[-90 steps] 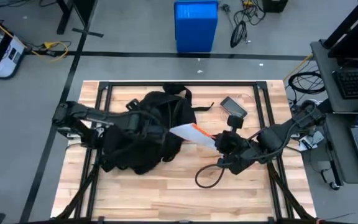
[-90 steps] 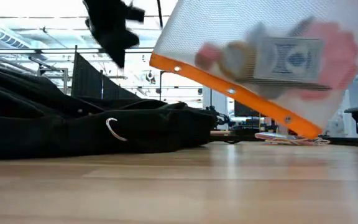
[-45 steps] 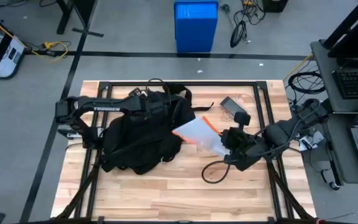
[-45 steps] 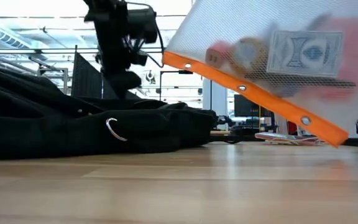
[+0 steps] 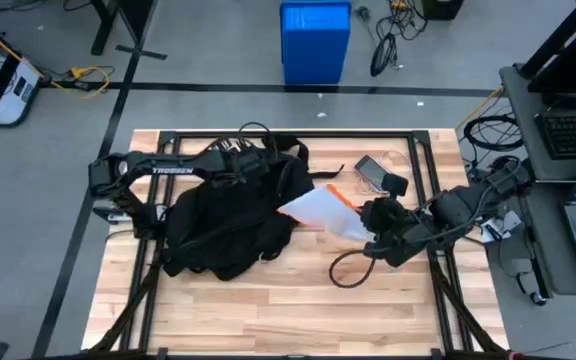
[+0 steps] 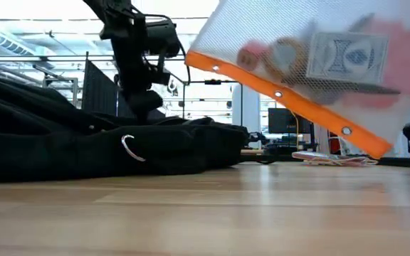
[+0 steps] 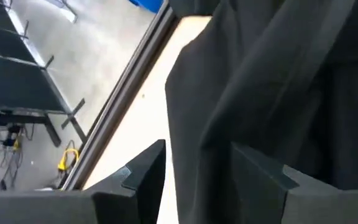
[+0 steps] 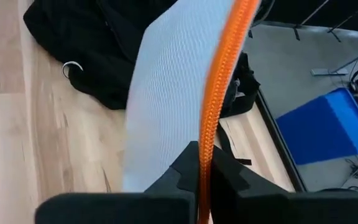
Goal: Unpack backpack
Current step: Put the orange zip bag into the black backpack
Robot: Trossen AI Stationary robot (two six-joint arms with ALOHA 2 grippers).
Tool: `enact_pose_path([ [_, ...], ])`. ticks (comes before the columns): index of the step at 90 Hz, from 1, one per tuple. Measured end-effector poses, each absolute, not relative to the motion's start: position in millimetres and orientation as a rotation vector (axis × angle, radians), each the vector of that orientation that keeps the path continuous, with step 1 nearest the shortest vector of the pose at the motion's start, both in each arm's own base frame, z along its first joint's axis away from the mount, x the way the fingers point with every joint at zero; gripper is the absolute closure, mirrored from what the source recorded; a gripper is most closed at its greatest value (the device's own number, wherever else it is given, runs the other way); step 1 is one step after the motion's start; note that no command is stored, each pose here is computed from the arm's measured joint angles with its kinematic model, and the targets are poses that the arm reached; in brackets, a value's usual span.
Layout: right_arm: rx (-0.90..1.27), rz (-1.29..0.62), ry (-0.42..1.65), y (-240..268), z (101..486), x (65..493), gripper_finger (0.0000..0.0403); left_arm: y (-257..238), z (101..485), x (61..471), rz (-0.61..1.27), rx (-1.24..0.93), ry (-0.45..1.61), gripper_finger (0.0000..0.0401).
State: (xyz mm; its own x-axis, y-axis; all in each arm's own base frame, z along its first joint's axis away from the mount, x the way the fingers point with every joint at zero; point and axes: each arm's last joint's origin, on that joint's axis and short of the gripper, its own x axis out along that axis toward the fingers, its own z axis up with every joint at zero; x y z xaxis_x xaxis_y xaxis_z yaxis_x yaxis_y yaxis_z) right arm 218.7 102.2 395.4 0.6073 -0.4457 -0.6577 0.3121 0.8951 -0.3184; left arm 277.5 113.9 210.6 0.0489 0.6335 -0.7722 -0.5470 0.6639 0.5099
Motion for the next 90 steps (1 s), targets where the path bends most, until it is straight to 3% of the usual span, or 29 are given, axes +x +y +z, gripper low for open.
enact_pose_path([
  [10, -0.19, -0.435, 0.794, 99.3, 396.7, 223.1, 0.0403, 119.5, 202.2, 272.5, 0.9, 0.117, 1.304, 0.0269],
  [29, -0.22, -0.412, 0.693, 89.8, 405.9, 242.6, 0.0403, 128.4, 199.9, 269.4, 0.999, 0.216, 1.336, 0.0389],
  [64, -0.279, -0.39, 0.547, 58.2, 423.8, 271.7, 0.0403, 135.1, 208.5, 271.7, 1.174, 0.385, 1.284, 0.0401],
  [72, -0.283, -0.4, 0.552, 54.2, 423.7, 272.6, 0.0403, 134.5, 207.4, 272.6, 1.127, 0.343, 1.284, 0.04],
  [90, -0.292, -0.392, 0.581, 52.7, 421.4, 271.4, 0.0403, 126.4, 206.1, 274.8, 0.992, 0.338, 1.328, 0.0333],
])
